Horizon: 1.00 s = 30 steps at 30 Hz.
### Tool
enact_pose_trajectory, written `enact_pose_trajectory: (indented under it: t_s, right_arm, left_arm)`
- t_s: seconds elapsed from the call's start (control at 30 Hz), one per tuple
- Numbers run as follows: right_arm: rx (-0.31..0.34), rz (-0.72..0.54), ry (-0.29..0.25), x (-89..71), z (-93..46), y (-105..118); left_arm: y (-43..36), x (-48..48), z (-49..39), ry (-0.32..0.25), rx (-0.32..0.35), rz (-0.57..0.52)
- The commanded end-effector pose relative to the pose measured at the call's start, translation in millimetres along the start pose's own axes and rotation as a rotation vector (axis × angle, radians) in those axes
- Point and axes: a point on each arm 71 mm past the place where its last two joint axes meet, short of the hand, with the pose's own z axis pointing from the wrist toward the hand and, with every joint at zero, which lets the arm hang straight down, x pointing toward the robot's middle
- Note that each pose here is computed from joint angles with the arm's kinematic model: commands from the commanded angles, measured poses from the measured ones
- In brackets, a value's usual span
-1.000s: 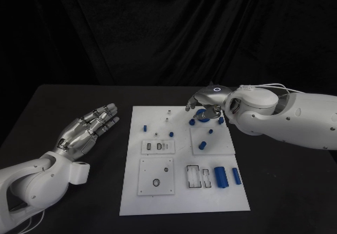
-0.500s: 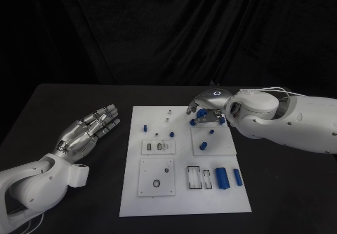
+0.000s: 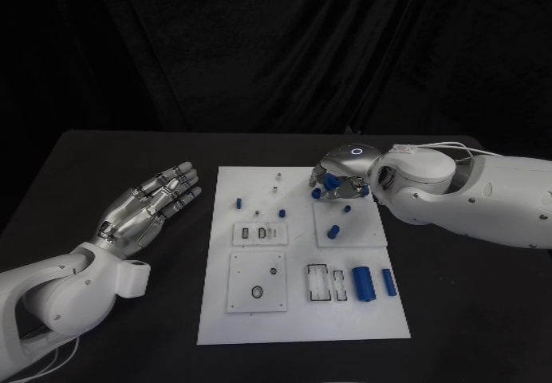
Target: Assemble the parts on the task board
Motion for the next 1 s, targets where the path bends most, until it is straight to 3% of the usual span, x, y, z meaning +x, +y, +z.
enact_pose_trajectory:
  t_s: [0.03, 0.7, 1.0]
  right_arm:
    - [-0.014, -0.002, -0.023, 2.9, 0.9, 1]
    - [-0.046, 0.008, -0.048, 12.0, 7.2, 1]
    - [-0.068, 0.013, -0.085, 12.8, 8.4, 1]
  left_arm:
    - [-7.7, 2.4, 1.0, 0.019, 0.101, -0.019]
    - [-5.7, 0.7, 2.0, 0.028, 0.089, -0.026]
    - [-4.4, -3.3, 2.6, 0.025, 0.081, -0.022]
